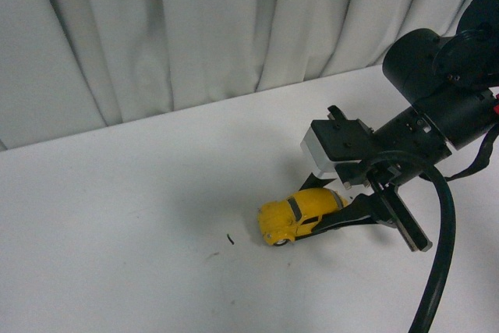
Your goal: Wind up and store yellow beetle toy
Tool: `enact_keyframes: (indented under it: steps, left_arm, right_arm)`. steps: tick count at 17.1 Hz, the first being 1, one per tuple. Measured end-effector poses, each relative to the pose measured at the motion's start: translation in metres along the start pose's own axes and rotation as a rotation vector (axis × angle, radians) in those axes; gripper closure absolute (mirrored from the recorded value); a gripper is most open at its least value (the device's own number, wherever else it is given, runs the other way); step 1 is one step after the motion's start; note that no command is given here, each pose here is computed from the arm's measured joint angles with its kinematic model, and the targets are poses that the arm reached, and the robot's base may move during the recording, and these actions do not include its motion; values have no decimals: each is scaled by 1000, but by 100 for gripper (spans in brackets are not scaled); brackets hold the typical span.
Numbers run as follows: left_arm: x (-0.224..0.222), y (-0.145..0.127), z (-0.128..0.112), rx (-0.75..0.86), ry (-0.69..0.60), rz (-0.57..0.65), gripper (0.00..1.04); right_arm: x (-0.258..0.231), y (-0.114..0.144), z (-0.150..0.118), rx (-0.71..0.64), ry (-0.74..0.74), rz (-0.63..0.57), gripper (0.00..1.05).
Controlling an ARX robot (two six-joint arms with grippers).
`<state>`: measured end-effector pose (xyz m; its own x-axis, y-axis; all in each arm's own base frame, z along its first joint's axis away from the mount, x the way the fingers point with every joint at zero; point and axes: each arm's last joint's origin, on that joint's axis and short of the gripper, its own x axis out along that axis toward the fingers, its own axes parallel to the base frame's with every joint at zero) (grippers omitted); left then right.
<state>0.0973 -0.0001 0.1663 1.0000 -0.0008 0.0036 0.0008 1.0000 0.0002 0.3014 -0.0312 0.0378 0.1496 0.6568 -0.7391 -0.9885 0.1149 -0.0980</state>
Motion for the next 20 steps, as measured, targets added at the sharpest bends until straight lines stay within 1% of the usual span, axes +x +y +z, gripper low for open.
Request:
enact_keyframes:
  steps: [12,16,20]
  left_arm:
    - [0,0,0,0,0,0,7]
    - [0,0,0,0,0,0,7]
    - [0,0,0,0,0,0,7]
  right_arm:
    - [-31,24,-28,108,24,6,63]
    - [-44,29,-37,150,53,-5,63]
    - [-45,28,-37,152,59,-1,63]
